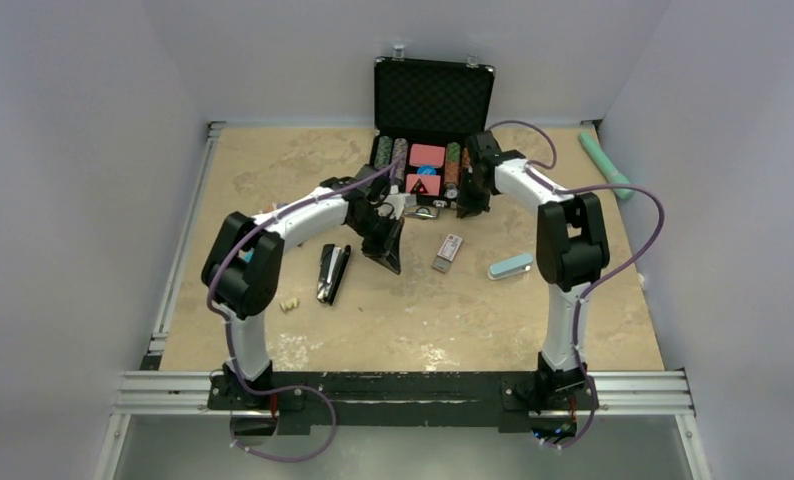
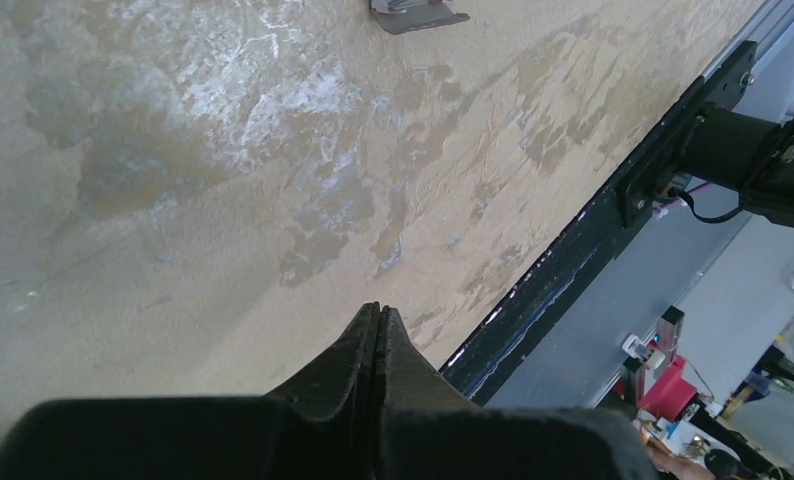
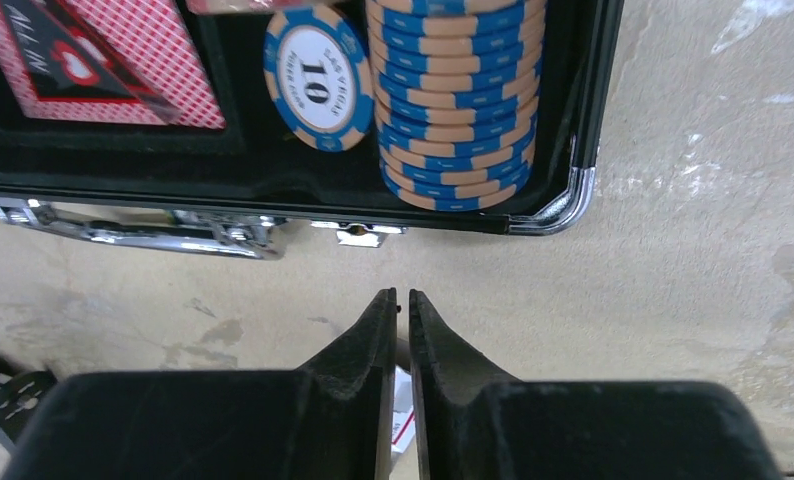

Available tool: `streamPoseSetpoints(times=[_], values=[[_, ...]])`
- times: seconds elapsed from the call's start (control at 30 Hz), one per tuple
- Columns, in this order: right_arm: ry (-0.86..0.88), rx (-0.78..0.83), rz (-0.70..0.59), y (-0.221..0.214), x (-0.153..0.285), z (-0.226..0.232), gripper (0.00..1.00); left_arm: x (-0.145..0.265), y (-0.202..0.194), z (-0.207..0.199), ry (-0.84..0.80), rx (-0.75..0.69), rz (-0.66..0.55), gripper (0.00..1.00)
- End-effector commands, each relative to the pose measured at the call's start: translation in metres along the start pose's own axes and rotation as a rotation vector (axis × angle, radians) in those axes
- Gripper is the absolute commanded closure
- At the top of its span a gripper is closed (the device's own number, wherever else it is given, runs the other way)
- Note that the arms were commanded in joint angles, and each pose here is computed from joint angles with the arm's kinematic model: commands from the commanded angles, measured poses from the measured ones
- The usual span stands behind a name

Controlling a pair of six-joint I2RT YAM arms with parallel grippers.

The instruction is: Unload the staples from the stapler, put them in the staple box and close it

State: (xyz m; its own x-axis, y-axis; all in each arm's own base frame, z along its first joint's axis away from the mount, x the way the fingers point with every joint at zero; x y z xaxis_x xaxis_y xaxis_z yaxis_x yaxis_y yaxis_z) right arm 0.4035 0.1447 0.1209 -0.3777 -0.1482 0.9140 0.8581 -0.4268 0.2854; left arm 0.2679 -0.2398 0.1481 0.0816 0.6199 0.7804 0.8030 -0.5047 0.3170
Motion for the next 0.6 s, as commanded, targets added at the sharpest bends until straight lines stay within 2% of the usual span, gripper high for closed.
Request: streamPoseSetpoints(times=[0.0, 0.27, 0.57], values=[[0.04, 0.005, 0.025, -0.009, 0.001, 0.0, 0.88, -0.01, 0.017, -0.005, -0.08, -0.005, -0.031, 1.0], [0.047, 0.007, 0.052, -0.02, -0.007, -0.006, 0.89, -0.043, 0.03, 0.001, -0.138, 0.081, 0.013, 1.0], [0.035, 0.014, 0.07, -0.026, -0.01, -0.012, 0.9, -0.067, 0.038, 0.002, -0.042, 0.137, 0.048, 1.0]])
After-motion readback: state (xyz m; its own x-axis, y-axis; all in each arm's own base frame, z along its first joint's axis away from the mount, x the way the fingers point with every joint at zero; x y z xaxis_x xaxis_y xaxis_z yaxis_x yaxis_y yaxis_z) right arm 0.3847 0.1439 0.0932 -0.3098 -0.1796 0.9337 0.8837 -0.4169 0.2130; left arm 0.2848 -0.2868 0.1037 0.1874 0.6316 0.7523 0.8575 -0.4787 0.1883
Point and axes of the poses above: each gripper's point midway between its finger pads, its own x axis back along the fingers, its own z axis along the line the jaws close on, y = z × x, the point moved 8 cm from there along x, back along the fingers, and after that the axes turned 12 degrees about -x, right-handed, at the moved point
